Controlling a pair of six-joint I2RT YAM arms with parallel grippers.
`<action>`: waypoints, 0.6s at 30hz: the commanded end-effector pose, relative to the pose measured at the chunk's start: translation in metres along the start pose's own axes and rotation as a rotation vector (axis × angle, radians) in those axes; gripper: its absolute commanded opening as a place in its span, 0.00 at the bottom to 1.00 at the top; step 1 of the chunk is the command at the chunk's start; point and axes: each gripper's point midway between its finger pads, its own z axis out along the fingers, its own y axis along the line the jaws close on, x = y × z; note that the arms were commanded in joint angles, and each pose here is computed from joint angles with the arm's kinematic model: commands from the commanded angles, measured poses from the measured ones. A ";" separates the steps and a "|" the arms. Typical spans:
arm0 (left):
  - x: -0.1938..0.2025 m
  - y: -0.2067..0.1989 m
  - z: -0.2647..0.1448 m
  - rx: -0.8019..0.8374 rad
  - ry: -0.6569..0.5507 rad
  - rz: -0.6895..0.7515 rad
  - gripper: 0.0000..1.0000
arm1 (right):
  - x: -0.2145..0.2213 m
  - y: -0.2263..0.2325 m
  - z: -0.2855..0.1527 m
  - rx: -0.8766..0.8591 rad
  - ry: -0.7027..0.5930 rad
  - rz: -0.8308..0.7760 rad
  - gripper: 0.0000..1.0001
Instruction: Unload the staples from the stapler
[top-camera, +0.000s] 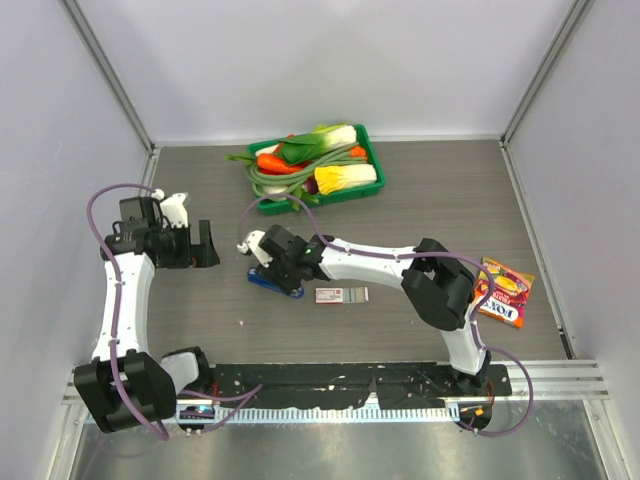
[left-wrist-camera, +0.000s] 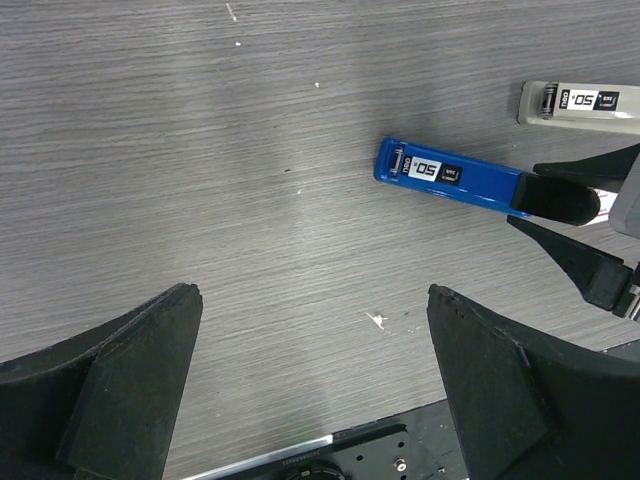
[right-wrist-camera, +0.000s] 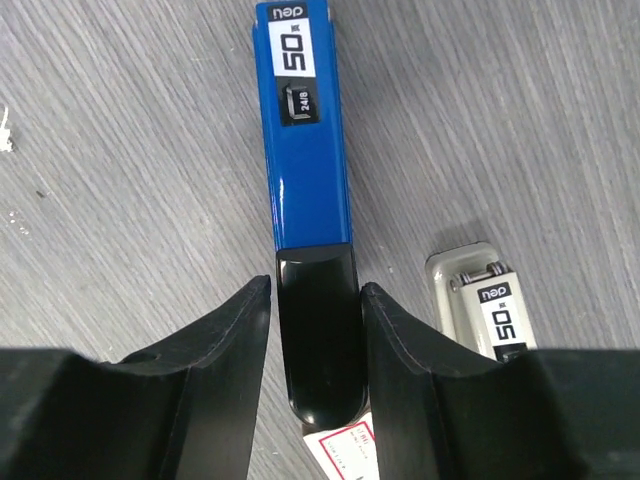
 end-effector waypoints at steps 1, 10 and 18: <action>-0.004 -0.006 -0.006 0.028 -0.037 0.017 1.00 | -0.016 0.010 -0.003 -0.046 -0.015 0.014 0.46; -0.017 -0.015 -0.014 0.050 -0.085 -0.010 1.00 | -0.031 -0.003 0.009 0.016 -0.029 0.070 0.14; -0.015 -0.022 -0.017 0.082 -0.106 0.001 0.97 | -0.087 -0.026 -0.035 0.051 -0.233 0.197 0.01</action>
